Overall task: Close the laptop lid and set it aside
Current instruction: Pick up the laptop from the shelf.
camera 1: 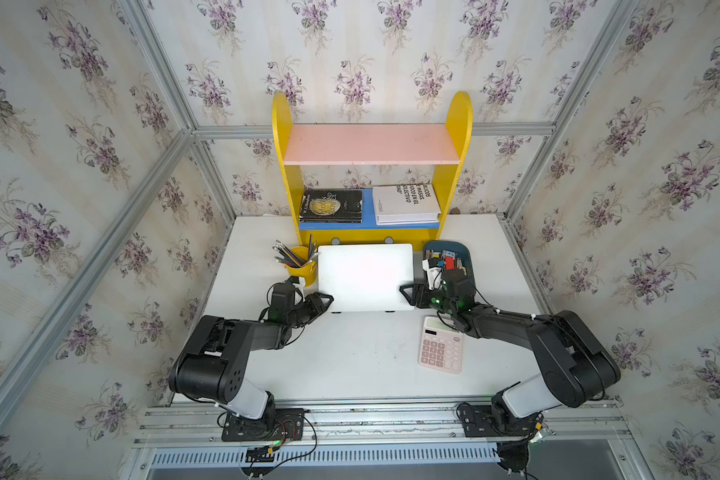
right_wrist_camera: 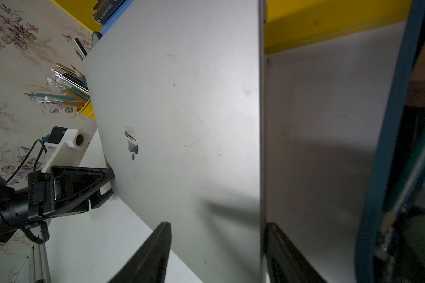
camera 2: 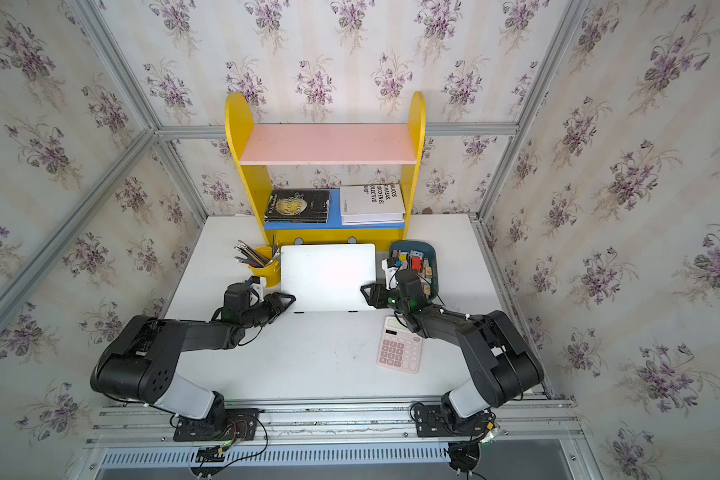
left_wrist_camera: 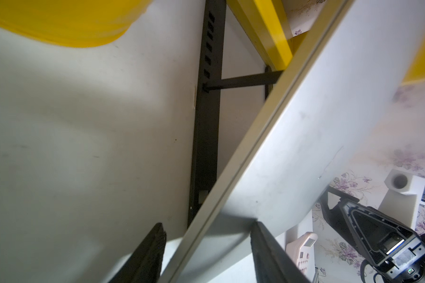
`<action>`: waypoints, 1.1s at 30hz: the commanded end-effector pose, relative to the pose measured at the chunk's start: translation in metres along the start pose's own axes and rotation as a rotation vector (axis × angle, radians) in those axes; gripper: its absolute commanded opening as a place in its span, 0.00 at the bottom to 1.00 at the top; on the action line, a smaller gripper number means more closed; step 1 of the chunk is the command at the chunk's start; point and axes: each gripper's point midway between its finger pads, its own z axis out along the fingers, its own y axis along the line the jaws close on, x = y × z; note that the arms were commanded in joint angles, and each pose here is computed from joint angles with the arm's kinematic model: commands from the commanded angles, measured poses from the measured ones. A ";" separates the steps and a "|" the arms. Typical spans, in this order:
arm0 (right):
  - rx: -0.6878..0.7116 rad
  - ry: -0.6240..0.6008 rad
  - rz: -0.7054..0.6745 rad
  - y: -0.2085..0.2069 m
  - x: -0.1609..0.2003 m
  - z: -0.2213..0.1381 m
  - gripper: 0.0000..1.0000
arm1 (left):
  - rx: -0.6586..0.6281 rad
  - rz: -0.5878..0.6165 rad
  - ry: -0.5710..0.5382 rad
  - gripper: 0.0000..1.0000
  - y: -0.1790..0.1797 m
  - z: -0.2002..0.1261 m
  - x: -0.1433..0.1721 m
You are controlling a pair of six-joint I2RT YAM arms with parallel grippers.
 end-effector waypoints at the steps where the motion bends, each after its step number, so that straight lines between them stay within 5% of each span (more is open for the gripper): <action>1: -0.144 -0.003 -0.029 0.031 -0.007 -0.003 0.61 | 0.100 0.039 0.008 0.57 -0.023 -0.002 -0.002; 33: -0.225 -0.039 -0.066 0.062 -0.024 -0.030 0.39 | 0.167 0.064 -0.008 0.43 -0.049 -0.020 -0.004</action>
